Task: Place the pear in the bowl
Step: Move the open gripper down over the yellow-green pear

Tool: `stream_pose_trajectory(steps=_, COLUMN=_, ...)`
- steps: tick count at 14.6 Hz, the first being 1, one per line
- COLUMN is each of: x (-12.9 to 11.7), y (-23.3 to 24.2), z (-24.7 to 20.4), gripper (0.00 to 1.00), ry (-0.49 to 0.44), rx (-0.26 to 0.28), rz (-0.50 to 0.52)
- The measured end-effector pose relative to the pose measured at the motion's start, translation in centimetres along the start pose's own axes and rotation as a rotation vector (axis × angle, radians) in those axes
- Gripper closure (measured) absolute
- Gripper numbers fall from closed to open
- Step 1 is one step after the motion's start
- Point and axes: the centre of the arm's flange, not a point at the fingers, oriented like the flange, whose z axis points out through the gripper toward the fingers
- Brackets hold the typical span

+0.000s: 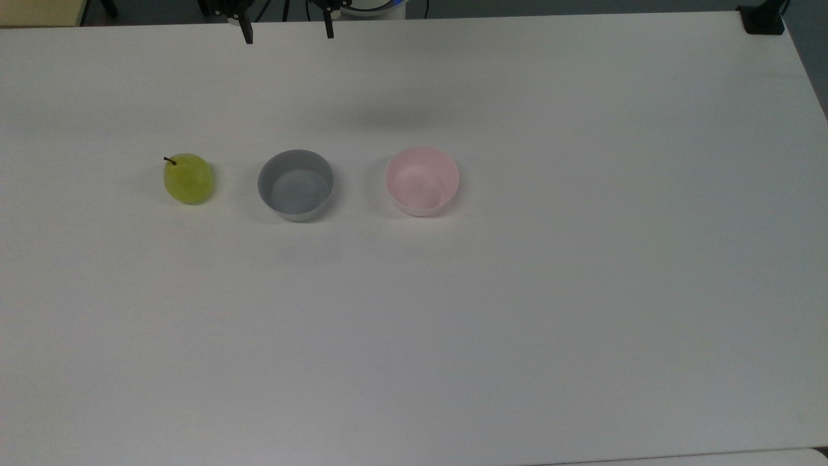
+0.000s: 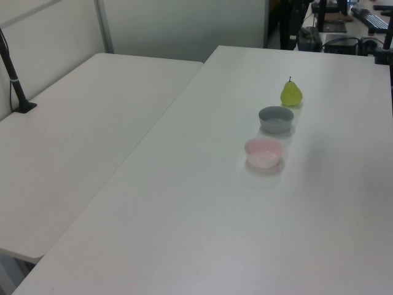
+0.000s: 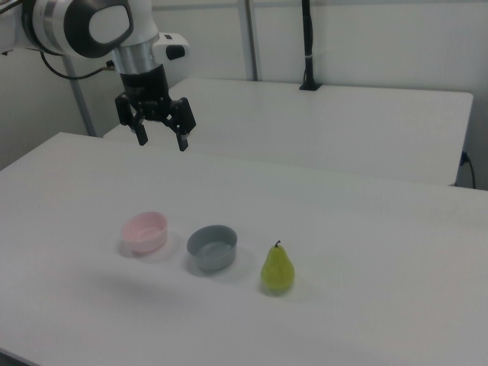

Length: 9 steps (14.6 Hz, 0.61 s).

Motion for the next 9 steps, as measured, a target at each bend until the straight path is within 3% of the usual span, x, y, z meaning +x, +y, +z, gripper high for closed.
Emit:
stream_pose_trajectory(steps=3, x=-0.2, y=1.1, z=0.0, gripper=0.00, ry=0.000, rx=-0.002, rz=-0.018)
stream_pose_trajectory(steps=9, x=-0.9, y=4.8, z=0.5, gripper=0.00, ry=-0.013, rx=-0.006, rz=-0.207)
